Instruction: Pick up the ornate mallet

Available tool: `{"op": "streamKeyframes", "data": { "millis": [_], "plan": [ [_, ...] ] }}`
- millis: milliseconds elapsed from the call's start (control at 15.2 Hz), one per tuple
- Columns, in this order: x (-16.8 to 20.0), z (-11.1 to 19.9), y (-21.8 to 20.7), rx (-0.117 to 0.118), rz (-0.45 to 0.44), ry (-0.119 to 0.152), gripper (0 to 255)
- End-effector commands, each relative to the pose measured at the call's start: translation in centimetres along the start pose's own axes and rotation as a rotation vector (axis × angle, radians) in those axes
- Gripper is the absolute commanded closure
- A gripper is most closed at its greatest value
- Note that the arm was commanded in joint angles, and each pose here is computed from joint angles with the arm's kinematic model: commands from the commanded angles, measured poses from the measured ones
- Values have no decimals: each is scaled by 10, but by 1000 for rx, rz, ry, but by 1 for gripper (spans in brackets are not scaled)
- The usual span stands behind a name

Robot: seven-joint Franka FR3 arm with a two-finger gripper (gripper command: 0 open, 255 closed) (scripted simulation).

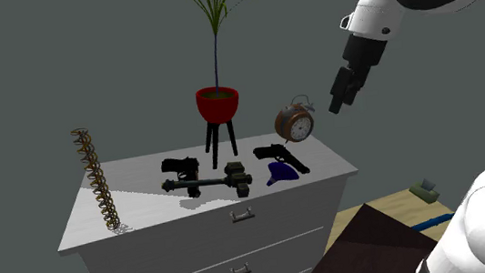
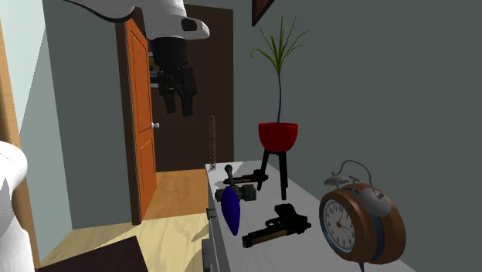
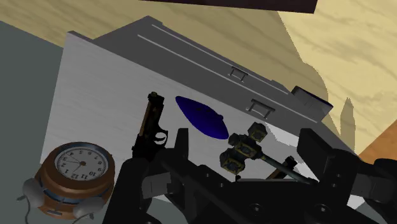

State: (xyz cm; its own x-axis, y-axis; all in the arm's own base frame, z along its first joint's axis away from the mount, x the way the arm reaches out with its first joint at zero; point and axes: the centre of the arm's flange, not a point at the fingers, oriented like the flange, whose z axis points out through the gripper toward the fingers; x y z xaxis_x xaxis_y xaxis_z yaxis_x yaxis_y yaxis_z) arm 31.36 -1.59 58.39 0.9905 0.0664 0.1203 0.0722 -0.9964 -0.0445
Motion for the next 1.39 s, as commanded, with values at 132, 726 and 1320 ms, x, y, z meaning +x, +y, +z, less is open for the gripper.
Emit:
{"op": "streamKeyframes", "data": {
  "millis": [132,726,1320],
  "plan": [
    [20,18,2,13,-60,-5,0],
    [110,100,-5,73,-329,-26,0],
    [192,182,-40,132,-598,-47,0]
  ]
}}
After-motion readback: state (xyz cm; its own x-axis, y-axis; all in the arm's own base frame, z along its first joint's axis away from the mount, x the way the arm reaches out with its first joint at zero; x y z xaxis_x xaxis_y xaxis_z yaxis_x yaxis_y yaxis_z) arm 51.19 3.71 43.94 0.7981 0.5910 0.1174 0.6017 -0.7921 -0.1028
